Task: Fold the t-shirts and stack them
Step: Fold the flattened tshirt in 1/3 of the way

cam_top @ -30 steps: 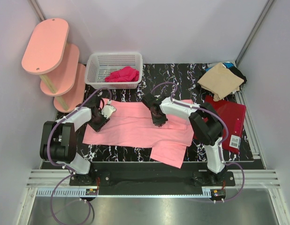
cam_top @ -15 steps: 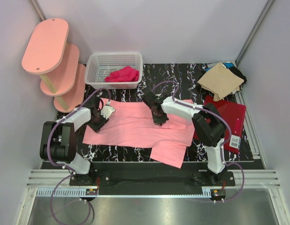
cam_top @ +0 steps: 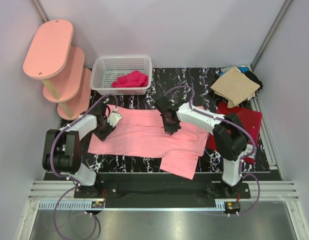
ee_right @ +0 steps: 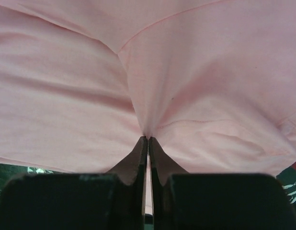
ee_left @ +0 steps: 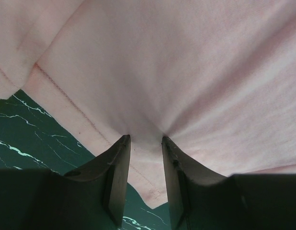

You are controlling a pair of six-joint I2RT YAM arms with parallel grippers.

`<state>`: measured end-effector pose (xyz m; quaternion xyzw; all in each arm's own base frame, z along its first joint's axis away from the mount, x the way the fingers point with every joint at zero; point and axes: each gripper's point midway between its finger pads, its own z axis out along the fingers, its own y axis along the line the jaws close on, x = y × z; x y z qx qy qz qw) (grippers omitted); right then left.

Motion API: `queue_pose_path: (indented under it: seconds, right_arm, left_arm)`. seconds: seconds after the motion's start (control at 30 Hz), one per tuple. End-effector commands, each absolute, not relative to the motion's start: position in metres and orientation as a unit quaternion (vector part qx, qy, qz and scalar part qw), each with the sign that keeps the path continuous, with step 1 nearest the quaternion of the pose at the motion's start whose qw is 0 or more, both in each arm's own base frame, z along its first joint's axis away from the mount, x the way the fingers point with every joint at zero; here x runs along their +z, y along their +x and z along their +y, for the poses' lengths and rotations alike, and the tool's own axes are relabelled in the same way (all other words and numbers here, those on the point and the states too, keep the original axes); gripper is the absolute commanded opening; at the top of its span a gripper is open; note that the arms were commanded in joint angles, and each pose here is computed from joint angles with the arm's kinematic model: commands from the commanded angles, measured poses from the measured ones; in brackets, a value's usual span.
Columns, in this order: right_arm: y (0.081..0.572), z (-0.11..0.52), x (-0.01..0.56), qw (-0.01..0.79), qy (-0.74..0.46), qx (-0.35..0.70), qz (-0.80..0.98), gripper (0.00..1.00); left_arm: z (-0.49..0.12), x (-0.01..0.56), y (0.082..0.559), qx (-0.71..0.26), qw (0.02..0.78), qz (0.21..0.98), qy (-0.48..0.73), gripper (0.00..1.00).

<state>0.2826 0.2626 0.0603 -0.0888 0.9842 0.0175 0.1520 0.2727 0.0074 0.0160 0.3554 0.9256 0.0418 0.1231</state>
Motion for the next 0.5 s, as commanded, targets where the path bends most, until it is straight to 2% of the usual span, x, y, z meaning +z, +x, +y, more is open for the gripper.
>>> queue_pose_path:
  seconds: [0.0, 0.03, 0.1, 0.2, 0.3, 0.4, 0.47]
  right_arm:
    - [0.266, 0.263, 0.055, 0.121, -0.089, 0.036, 0.988, 0.09]
    - [0.263, 0.264, 0.053, 0.114, -0.091, 0.039, 0.988, 0.10]
    - [0.257, 0.260, 0.045, 0.102, -0.093, 0.033, 0.990, 0.18]
    - [0.255, 0.255, 0.039, 0.096, -0.094, 0.020, 0.991, 0.40]
    - [0.267, 0.253, 0.050, 0.118, -0.088, 0.006, 0.989, 0.55]
    - [0.294, 0.248, 0.071, 0.152, -0.065, 0.002, 0.986, 0.62]
    - [0.319, 0.242, 0.085, 0.178, -0.031, 0.008, 0.983, 0.62]
  left_arm:
    - [0.015, 0.022, 0.280, 0.063, 0.136, 0.921, 0.358, 0.37]
    - [0.015, 0.021, 0.279, 0.062, 0.135, 0.922, 0.358, 0.37]
    - [0.015, 0.021, 0.279, 0.062, 0.135, 0.921, 0.359, 0.37]
    - [0.015, 0.022, 0.280, 0.064, 0.136, 0.922, 0.358, 0.37]
    - [0.017, 0.022, 0.279, 0.067, 0.136, 0.922, 0.358, 0.37]
    - [0.020, 0.026, 0.278, 0.076, 0.138, 0.921, 0.357, 0.37]
    - [0.022, 0.031, 0.278, 0.080, 0.143, 0.919, 0.357, 0.37]
